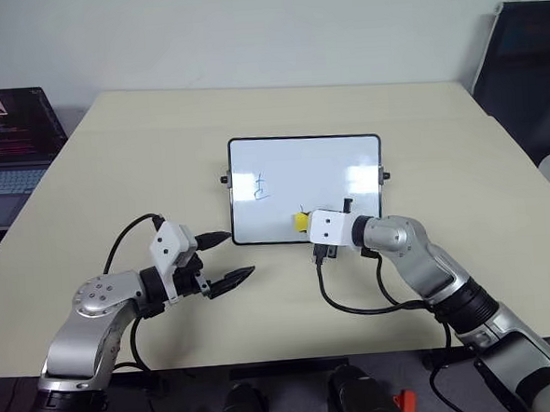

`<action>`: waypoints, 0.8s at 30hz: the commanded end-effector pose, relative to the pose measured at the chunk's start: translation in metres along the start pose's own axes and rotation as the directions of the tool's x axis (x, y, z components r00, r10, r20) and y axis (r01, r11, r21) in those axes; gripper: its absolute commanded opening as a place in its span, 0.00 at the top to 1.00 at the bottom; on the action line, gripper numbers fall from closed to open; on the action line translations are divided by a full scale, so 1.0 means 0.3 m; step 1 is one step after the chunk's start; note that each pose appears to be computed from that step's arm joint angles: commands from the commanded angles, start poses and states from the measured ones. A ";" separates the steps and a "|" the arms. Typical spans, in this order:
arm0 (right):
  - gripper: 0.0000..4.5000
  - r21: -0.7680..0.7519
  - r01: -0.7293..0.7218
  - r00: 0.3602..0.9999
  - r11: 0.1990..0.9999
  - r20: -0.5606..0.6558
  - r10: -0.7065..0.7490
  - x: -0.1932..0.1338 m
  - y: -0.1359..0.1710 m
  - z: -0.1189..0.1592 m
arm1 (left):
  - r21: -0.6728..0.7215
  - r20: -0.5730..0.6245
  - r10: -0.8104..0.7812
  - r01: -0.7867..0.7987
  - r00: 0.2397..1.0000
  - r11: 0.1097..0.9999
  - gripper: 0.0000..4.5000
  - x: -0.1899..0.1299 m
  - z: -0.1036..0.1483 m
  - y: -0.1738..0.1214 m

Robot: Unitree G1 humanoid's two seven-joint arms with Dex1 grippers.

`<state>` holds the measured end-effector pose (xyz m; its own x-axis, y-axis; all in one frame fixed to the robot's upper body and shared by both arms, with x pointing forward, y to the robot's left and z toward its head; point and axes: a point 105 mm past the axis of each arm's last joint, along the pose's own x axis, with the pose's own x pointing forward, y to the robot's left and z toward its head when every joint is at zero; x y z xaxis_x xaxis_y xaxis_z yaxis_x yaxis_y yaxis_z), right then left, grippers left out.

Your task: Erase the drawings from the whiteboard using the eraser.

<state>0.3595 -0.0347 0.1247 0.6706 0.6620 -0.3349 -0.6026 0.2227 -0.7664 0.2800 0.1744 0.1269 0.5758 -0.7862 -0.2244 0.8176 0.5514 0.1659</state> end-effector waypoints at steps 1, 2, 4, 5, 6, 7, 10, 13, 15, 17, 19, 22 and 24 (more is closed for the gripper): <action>0.75 -0.010 0.204 0.975 0.979 -0.092 -0.204 -0.020 -0.143 -0.069 | 0.038 0.028 -0.002 0.001 1.000 0.999 0.00 -0.002 0.034 -0.005; 0.76 -0.006 0.193 0.976 0.981 -0.102 -0.193 -0.020 -0.139 -0.077 | 0.037 0.028 -0.002 0.001 1.000 0.999 0.00 -0.002 0.034 -0.005; 0.76 0.000 0.135 0.985 0.991 -0.113 -0.134 -0.019 -0.104 -0.091 | 0.037 0.027 -0.003 0.002 1.000 0.999 0.00 -0.002 0.033 -0.006; 0.76 0.003 0.112 0.987 0.994 -0.117 -0.111 -0.019 -0.089 -0.097 | 0.037 0.027 -0.002 0.001 1.000 0.999 0.00 -0.002 0.033 -0.007; 0.76 0.007 0.078 0.990 0.997 -0.120 -0.077 -0.020 -0.068 -0.101 | 0.037 0.027 -0.002 0.001 1.000 0.999 0.00 -0.002 0.034 -0.007; 0.76 0.014 0.042 0.991 0.999 -0.124 -0.040 -0.023 -0.046 -0.104 | 0.037 0.028 -0.002 0.001 1.000 0.999 0.00 -0.002 0.035 -0.007; 0.76 -0.008 -0.087 0.990 0.996 -0.116 0.086 -0.032 0.028 -0.097 | 0.036 0.028 -0.001 0.000 1.000 0.999 0.00 -0.002 0.037 -0.007; 0.76 -0.050 -0.138 0.985 0.989 -0.113 0.131 -0.037 0.053 -0.086 | 0.037 0.029 -0.002 0.001 1.000 0.999 0.00 -0.001 0.038 -0.008; 0.76 -0.066 -0.103 0.989 0.992 -0.111 0.096 -0.035 0.030 -0.081 | 0.037 0.029 -0.003 0.002 1.000 0.999 0.00 0.000 0.039 -0.008; 0.76 -0.080 -0.069 0.992 0.994 -0.109 0.060 -0.033 0.007 -0.076 | 0.037 0.029 -0.003 0.002 1.000 0.999 0.00 0.001 0.040 -0.008; 0.76 -0.082 0.086 0.992 0.993 -0.090 -0.094 -0.028 -0.085 -0.061 | 0.036 0.029 -0.003 0.002 1.000 0.999 0.00 0.001 0.040 -0.008; 0.76 -0.051 0.202 0.976 0.978 -0.067 -0.205 -0.033 -0.153 -0.046 | 0.035 0.030 -0.002 0.001 1.000 0.999 0.00 0.002 0.040 -0.008; 0.76 0.018 0.194 0.980 0.981 -0.048 -0.193 -0.039 -0.145 -0.037 | 0.031 0.030 0.007 -0.008 1.000 0.999 0.00 -0.004 0.038 -0.004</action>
<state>0.3776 -0.0488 0.1480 0.7640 0.6012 -0.2341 -0.4863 0.2982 -0.8213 0.2802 0.1743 0.1269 0.5852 -0.7797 -0.2225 0.8109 0.5611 0.1665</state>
